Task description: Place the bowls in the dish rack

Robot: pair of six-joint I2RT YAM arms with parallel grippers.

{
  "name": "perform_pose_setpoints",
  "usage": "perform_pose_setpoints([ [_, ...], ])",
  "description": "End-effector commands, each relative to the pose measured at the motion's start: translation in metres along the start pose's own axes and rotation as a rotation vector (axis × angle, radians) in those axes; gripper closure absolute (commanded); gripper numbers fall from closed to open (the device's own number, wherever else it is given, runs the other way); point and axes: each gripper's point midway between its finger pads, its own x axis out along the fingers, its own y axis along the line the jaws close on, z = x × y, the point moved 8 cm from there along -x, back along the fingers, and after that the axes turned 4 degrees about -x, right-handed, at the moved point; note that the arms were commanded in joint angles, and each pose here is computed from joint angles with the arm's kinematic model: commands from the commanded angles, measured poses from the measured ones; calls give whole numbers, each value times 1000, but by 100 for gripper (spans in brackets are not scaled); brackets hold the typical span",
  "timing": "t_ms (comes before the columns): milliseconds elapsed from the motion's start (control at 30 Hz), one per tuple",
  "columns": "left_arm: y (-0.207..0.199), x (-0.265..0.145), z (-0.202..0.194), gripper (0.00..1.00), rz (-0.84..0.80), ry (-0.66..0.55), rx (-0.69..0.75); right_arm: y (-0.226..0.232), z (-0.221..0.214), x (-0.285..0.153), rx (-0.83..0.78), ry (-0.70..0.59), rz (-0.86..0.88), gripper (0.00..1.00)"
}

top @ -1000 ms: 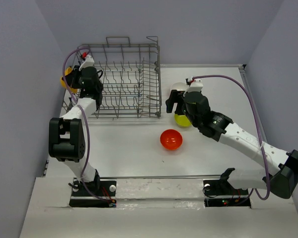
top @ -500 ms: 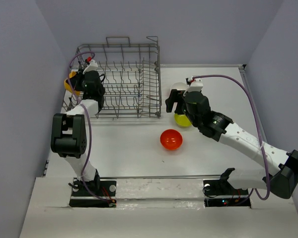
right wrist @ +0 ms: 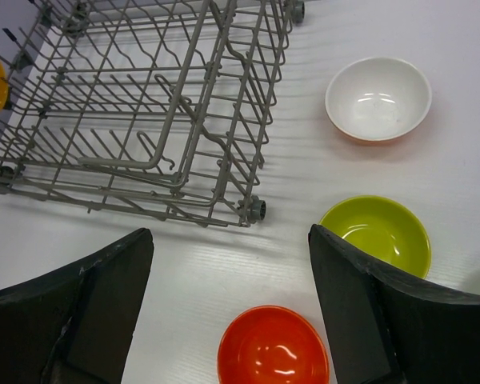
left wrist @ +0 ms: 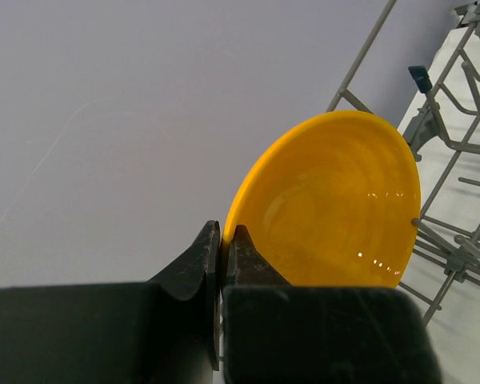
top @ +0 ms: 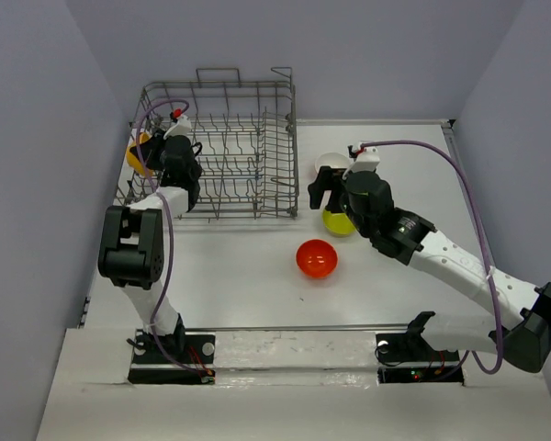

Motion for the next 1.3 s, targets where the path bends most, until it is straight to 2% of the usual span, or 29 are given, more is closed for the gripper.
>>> perform_pose_setpoints([
  [0, 4, -5, 10, 100, 50, -47, -73, -1, 13, -5, 20, -68, 1, 16],
  [1267, -3, -6, -7, 100, 82, -26, 66, -3, 10, -2, 2, -66, -25, 14],
])
